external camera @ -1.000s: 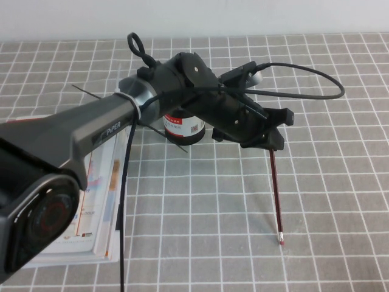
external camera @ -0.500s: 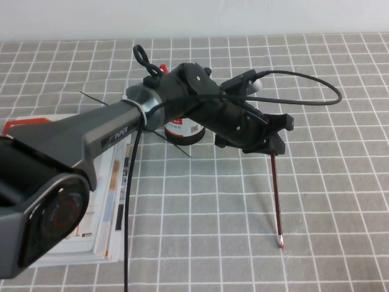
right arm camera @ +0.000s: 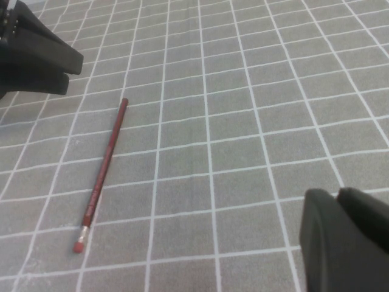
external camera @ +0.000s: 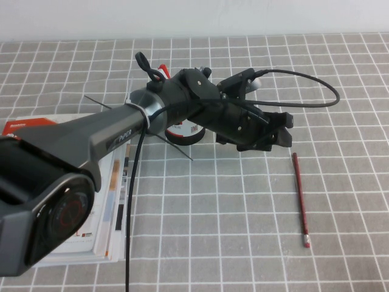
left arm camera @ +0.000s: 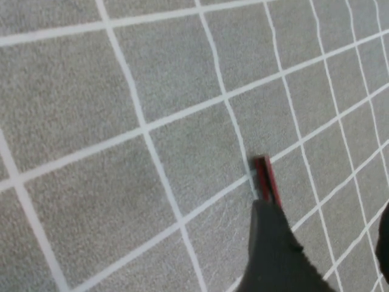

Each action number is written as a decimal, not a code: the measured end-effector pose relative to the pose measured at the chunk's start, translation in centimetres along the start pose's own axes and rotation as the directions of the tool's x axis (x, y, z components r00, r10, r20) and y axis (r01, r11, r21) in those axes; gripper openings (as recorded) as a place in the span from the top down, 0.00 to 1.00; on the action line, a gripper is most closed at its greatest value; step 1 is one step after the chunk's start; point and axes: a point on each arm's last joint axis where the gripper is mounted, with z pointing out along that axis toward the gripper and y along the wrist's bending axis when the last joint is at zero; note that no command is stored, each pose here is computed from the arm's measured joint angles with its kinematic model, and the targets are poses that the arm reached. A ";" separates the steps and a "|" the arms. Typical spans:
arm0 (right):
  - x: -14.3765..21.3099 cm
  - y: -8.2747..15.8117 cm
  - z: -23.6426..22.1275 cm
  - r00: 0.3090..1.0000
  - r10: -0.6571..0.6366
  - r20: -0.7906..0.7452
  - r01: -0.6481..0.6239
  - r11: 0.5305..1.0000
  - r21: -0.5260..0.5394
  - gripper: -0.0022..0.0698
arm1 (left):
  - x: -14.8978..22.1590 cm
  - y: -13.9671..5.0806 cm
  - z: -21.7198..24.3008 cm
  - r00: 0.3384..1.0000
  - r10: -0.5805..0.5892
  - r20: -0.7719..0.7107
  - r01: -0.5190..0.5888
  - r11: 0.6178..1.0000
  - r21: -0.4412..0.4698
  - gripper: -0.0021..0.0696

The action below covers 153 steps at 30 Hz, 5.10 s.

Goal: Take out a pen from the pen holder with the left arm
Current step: 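Take a marker out of the pen holder and lay it on the table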

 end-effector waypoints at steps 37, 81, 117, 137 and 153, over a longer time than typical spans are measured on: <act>0.0 0.0 0.0 1.000 0.000 0.000 0.000 1.000 0.000 0.99 | 10.0 -15.4 -26.4 0.635 0.758 0.148 -0.681 0.640 -0.356 0.97; 0.0 0.0 0.0 1.000 0.002 0.000 -0.002 1.000 -0.001 0.99 | 34.9 3.7 -31.5 0.604 0.413 0.681 0.097 0.811 -0.577 0.97; 0.0 0.0 0.0 1.000 0.002 0.000 -0.002 1.000 -0.001 0.99 | 36.3 7.7 -28.6 0.679 0.528 0.510 0.131 0.597 -0.792 0.97; 0.0 0.1 0.0 1.000 0.015 -0.001 -0.015 1.000 -0.006 0.99 | 36.3 7.5 -28.3 0.681 0.542 0.493 0.066 0.625 -0.778 0.97; 0.0 0.1 0.0 1.000 0.018 -0.001 -0.018 1.000 -0.007 0.99 | 36.3 7.5 -28.3 0.681 0.542 0.493 0.066 0.625 -0.778 0.97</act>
